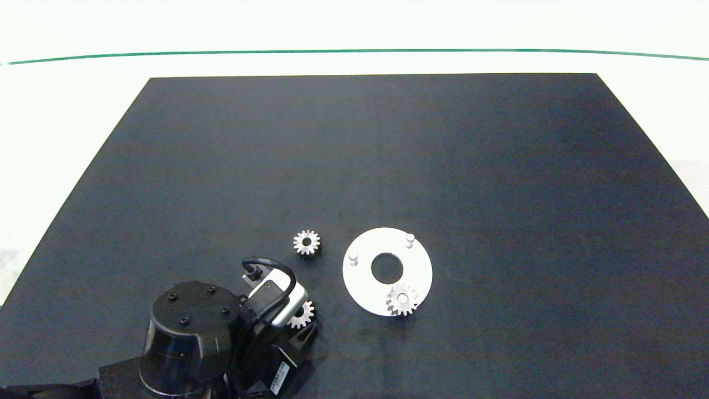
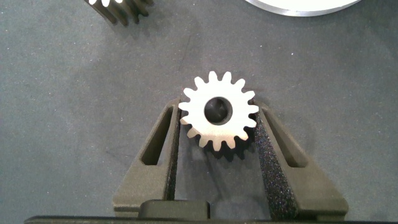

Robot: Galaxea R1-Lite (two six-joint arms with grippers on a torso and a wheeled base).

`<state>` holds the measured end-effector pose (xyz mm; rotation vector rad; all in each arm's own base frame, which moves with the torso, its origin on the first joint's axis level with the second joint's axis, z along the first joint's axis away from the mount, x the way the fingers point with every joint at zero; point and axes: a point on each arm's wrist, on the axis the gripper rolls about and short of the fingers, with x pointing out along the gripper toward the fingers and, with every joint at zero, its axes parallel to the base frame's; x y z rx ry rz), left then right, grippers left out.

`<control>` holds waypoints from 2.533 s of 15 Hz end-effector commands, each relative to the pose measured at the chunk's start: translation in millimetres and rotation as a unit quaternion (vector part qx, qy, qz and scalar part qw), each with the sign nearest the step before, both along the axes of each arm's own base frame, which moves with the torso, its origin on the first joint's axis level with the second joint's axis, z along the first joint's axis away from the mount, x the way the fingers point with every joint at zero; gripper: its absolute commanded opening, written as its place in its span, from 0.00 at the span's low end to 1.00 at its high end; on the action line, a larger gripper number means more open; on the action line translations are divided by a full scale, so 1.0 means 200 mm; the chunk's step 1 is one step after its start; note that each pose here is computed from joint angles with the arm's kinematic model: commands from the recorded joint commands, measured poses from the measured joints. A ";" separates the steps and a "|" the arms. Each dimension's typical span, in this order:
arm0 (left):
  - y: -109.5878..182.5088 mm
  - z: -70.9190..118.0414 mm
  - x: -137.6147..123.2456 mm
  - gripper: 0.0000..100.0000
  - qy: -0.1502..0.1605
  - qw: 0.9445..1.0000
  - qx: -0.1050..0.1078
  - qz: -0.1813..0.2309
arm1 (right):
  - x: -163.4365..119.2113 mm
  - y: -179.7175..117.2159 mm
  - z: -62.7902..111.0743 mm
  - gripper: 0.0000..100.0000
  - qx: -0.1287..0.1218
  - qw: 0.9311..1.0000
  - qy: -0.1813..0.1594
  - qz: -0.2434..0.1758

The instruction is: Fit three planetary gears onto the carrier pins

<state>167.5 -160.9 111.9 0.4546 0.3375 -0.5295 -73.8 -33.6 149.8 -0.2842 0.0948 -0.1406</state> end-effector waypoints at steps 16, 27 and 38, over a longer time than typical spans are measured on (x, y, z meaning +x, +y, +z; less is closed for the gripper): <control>-0.19 0.38 0.07 0.07 -0.050 0.998 0.013 -0.048 | 0.00 0.00 -0.01 1.00 -0.002 1.000 0.004 -0.001; -0.31 0.31 0.18 0.07 -0.039 0.998 0.025 -0.049 | 0.00 0.00 -0.01 1.00 -0.002 1.000 0.001 -0.002; -0.33 0.31 0.22 0.07 -0.041 0.998 0.023 -0.044 | -0.01 -0.01 -0.01 1.00 -0.001 1.000 -0.002 0.000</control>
